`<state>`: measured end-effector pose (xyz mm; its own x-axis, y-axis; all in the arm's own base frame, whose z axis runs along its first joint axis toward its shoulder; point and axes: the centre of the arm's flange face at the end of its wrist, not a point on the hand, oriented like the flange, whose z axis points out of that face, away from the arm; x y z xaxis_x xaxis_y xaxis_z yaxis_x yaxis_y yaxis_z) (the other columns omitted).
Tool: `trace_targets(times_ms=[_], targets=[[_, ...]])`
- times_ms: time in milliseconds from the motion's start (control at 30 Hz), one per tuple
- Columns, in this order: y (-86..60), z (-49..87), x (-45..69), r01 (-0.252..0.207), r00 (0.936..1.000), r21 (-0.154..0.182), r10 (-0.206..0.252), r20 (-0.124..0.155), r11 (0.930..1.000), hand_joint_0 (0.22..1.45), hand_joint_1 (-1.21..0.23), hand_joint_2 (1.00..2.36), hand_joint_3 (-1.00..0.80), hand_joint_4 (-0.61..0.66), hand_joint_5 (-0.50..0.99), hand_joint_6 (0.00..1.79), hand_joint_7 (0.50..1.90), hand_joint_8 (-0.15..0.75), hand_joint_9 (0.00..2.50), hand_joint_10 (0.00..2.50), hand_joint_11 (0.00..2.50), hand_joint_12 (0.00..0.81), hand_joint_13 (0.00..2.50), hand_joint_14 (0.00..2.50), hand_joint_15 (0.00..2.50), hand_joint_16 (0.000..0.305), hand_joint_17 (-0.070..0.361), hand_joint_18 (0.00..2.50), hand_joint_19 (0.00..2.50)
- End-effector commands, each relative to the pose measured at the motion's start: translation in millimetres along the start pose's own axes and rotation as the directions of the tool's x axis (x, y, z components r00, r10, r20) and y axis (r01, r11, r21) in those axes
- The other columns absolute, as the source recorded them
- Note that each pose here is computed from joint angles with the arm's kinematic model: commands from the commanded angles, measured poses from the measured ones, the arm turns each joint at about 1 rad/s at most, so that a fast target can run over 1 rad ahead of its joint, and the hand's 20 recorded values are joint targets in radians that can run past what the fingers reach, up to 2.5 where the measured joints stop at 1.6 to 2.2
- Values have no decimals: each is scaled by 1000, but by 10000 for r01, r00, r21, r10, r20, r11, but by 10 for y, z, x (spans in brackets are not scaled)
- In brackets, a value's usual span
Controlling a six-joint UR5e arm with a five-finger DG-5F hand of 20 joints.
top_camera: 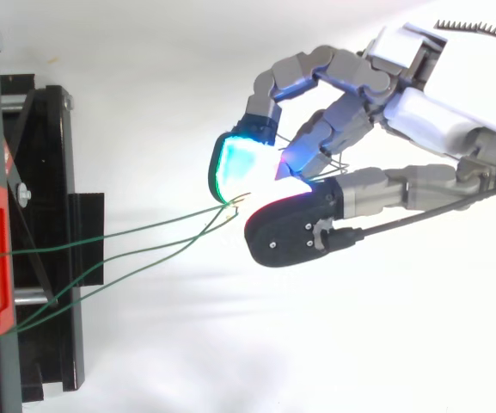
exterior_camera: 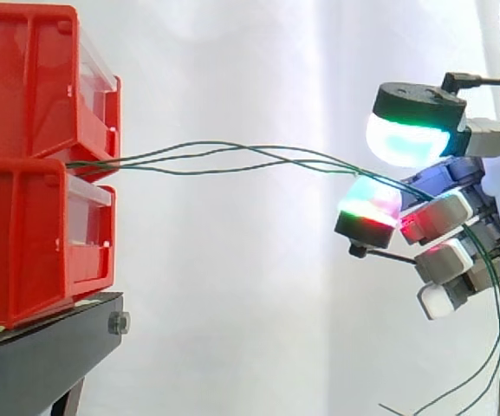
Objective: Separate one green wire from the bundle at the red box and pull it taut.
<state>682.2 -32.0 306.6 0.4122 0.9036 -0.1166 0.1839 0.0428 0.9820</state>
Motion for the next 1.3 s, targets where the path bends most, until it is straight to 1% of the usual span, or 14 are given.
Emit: trace_targets(times_ms=[0,167,400,500,533,600,733,800,833,933,1033,1133,1233,1267], targets=[[-6,-2,9,5,10000,-6,-5,-8,10000,626,-835,1010,-380,129,-187,882,1006,263,1179,8,1486,387,1053,30,1088,54,121,703,795],[3,1,11,1,10000,-30,-1,-8,10000,645,-831,1017,-275,99,-191,887,1042,268,1180,9,1477,390,1055,29,1085,54,121,706,794],[5,4,13,-3,10000,-54,3,-8,10000,645,-812,1017,-270,107,-192,894,1011,264,1177,7,1472,387,1054,29,1091,54,121,707,794],[-2,2,12,6,10000,-42,-6,-8,10000,632,-799,1021,-189,47,-190,898,1086,268,1187,8,1485,387,1056,29,1090,54,121,709,792],[5,4,13,-19,10000,-54,19,-8,10000,631,-786,1022,-145,31,-191,902,1087,266,1186,8,1482,388,1057,30,1083,54,121,710,802],[-2,-2,21,-7,10000,-44,7,-23,10000,658,-791,1020,-138,39,-195,905,1053,266,1181,9,1481,386,1051,29,1085,54,122,712,791],[-2,2,12,-9,10000,-42,9,-8,10000,709,-872,1021,-210,76,-201,900,950,260,1134,7,1468,382,1023,30,1069,54,122,698,759],[-2,2,12,-9,10000,-42,9,-8,10000,726,-903,1019,-252,79,-202,898,955,251,1120,6,1482,384,1017,29,1055,54,122,691,752],[-2,2,12,-9,10000,-42,9,-8,10000,738,-916,1017,-301,85,-205,900,992,257,1117,7,1476,385,1010,30,1048,54,122,691,743],[21,-5,6,-19,10000,-54,19,-8,10000,761,-942,1011,-381,106,-202,909,973,254,1111,6,1458,380,1000,30,1039,54,121,688,737],[-2,2,12,-9,10000,-42,9,-8,10000,775,-936,1006,-447,110,-201,909,965,255,1111,7,1450,382,997,30,1032,53,120,689,729],[5,-1,23,-1,10000,-55,1,-23,10000,779,-938,1002,-480,106,-200,910,959,257,1112,7,1453,376,990,30,1027,53,119,691,728],[17,-4,7,-28,10000,-66,28,-8,10000,745,-932,1000,-500,110,-198,907,966,257,1114,8,1446,375,988,30,1023,53,119,701,724],[-2,-2,21,9,10000,-44,-9,-23,10000,740,-932,1000,-500,111,-197,907,959,263,1115,7,1448,375,987,31,1023,53,119,701,724]])
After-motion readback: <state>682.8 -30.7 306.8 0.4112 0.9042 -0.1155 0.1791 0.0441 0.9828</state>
